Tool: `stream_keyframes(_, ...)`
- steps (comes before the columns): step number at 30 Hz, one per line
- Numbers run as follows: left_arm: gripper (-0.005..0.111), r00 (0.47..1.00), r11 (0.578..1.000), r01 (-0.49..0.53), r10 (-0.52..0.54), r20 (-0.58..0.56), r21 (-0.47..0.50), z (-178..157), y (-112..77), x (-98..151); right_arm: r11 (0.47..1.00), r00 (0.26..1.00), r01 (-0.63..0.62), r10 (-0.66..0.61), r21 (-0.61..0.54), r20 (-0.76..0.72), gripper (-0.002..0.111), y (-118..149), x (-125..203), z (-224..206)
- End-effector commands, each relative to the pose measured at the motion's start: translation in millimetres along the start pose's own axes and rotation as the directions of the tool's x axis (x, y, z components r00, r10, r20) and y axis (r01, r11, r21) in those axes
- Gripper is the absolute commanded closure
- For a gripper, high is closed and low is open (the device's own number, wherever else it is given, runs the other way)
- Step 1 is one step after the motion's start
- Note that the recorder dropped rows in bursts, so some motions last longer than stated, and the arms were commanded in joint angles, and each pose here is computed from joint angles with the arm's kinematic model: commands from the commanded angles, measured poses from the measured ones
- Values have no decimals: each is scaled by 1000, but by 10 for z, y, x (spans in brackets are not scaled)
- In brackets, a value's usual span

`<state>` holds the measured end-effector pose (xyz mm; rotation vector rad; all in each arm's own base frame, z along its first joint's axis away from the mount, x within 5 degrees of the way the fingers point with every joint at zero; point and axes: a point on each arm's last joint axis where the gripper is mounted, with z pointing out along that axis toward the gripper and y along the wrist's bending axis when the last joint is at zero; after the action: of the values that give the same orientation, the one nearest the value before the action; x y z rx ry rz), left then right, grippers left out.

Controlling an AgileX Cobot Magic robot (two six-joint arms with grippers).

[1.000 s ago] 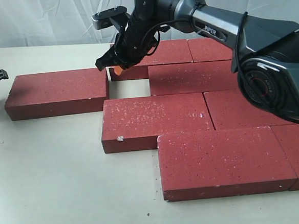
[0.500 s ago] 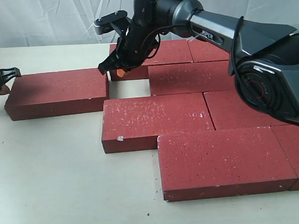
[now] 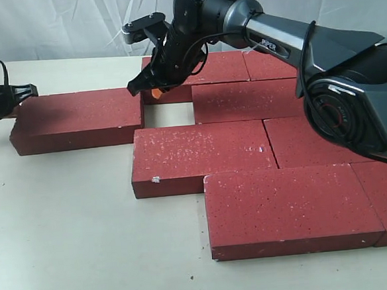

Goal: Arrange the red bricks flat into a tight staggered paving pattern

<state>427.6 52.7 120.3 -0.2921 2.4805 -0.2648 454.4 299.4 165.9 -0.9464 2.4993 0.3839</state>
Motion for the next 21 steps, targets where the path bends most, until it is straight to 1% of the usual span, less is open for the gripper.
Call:
stream_keyframes(1,107,1000,1000,-8,8,14,16,-5,-68,-60,999,999,-32,32,-26,24,109,12,-6,54)
stream_keyframes(7,107,1000,1000,-7,6,14,17,-5,-69,-60,999,998,-45,46,-24,46,109,-15,20,205)
stream_keyframes(10,107,1000,1000,-2,2,13,19,-5,-70,-59,999,998,-40,42,-34,39,109,42,31,249)
stream_keyframes(17,107,1000,999,-4,4,-4,32,-5,-82,-44,998,1000,-7,9,-57,25,109,269,53,368)
stream_keyframes(21,107,1000,999,-10,10,-15,40,-6,-89,-33,998,1000,-2,4,-60,22,109,301,58,385)
